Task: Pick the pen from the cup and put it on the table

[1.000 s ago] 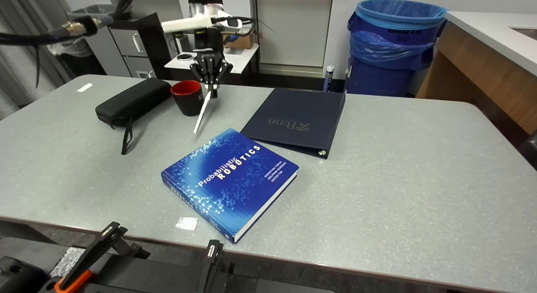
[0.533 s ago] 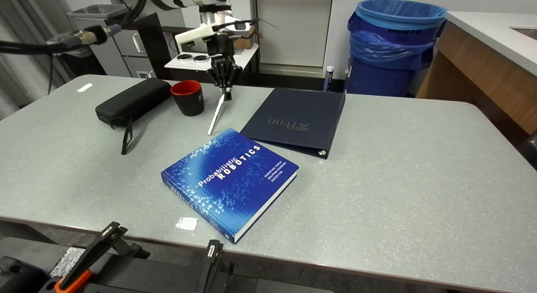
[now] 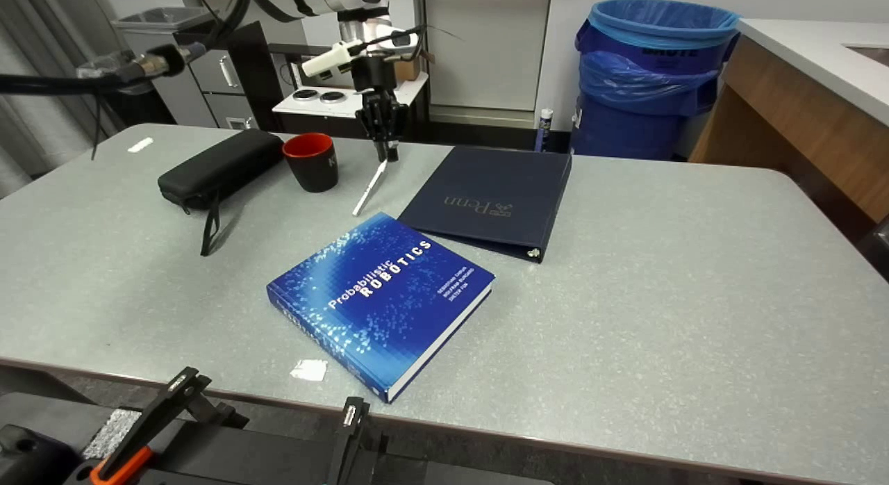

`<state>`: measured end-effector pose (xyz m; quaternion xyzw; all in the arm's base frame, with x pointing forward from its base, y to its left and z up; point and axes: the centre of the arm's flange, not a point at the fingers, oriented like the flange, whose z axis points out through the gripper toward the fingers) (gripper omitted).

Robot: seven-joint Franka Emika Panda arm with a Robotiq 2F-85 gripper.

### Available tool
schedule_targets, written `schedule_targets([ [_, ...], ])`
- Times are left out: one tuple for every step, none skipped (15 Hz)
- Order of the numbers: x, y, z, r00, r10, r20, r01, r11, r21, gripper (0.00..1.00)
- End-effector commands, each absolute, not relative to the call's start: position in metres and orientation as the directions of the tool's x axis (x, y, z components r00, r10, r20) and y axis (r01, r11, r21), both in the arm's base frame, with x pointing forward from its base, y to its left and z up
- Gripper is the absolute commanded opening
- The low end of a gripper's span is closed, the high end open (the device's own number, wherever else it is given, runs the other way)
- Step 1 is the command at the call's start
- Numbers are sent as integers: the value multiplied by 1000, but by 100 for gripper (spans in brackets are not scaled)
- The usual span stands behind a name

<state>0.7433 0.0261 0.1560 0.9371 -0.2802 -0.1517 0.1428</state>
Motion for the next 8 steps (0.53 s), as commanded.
schedule_targets([
  [771,22,157,779,-612,-137,-532,-761,372,57],
  [772,21,159,777,-616,-129,-538,-756,372,66],
  [773,20,161,776,-619,-123,-542,-754,372,73],
  [774,20,163,778,-615,-128,-540,-758,365,79],
  [775,20,166,780,-613,-127,-540,-761,359,88],
  [776,20,168,782,-611,-124,-539,-762,358,95],
  [776,21,170,786,-605,-126,-533,-767,357,100],
  [776,22,171,794,-590,-145,-516,-781,353,100],
])
